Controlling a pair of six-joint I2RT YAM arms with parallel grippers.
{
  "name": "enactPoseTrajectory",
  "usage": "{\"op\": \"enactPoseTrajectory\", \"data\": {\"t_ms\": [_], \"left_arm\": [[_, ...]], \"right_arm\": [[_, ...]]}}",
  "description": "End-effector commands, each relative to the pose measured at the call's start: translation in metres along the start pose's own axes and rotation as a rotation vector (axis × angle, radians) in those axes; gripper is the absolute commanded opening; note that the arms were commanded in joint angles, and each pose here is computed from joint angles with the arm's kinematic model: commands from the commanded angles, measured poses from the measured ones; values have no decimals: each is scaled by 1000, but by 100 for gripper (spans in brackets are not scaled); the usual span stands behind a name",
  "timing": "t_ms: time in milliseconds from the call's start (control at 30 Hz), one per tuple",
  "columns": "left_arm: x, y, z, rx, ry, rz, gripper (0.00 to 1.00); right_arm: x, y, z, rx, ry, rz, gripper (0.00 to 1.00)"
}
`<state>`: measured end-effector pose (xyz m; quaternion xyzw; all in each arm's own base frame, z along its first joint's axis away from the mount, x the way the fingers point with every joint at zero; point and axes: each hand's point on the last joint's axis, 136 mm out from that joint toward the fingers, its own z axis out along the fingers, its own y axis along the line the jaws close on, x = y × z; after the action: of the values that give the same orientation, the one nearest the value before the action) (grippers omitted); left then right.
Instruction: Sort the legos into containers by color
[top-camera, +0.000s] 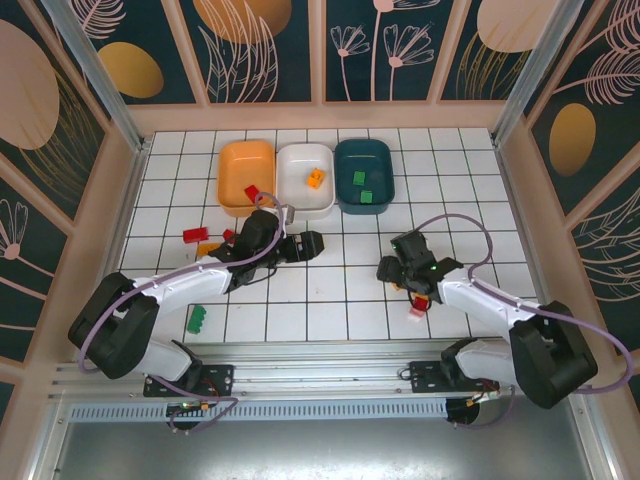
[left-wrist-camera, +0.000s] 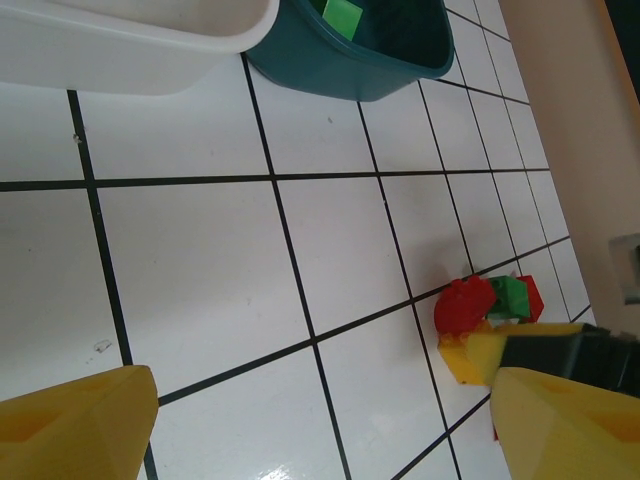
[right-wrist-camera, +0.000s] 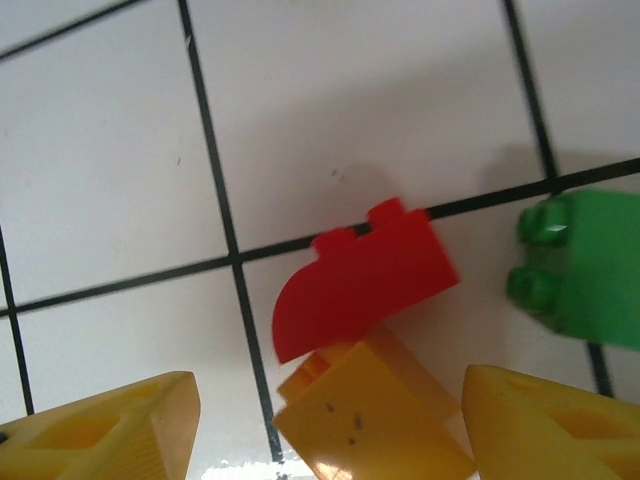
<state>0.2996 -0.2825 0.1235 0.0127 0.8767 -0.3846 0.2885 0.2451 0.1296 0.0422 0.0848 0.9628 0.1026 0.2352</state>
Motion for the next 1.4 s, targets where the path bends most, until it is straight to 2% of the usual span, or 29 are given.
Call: {"op": "enactPoseTrajectory", "data": {"t_ms": [0, 167, 333, 667, 767, 933, 1067, 1133, 1200, 1300, 1367], "left_arm": [[-4, -9, 1, 19, 2, -1, 86], [-7, -12, 2, 24, 0, 0, 86], [-6, -11, 3, 22, 4, -2, 86], [-5, -8, 2, 9, 3, -1, 86], [-5, -7, 1, -2, 0, 6, 86], [-5, -6, 0, -10, -1, 12, 86], [-8, -4, -3, -30, -12, 19, 87], [-17, 1, -11, -74, -60, 14, 86], [-30, 18, -27, -175, -162, -24, 88], [-53, 50, -67, -364, -337, -83, 96], [-65, 57, -94, -402, -424, -108, 98]], "right_arm": [[14, 17, 4, -38, 30, -41, 70], [16, 30, -4, -57, 14, -64, 66], [14, 10, 6, 79, 6, -83, 67], [-1, 37, 24, 26, -13, -83, 66], [-4, 39, 28, 40, -21, -94, 58], [-5, 50, 25, 59, -38, -136, 34], [-13, 79, 6, 2, -81, -167, 26], [-28, 101, -8, -63, -119, -169, 26], [-48, 124, -20, -120, -173, -177, 25], [-87, 164, -30, -189, -256, -209, 25], [-110, 188, -23, -208, -293, -243, 25]]}}
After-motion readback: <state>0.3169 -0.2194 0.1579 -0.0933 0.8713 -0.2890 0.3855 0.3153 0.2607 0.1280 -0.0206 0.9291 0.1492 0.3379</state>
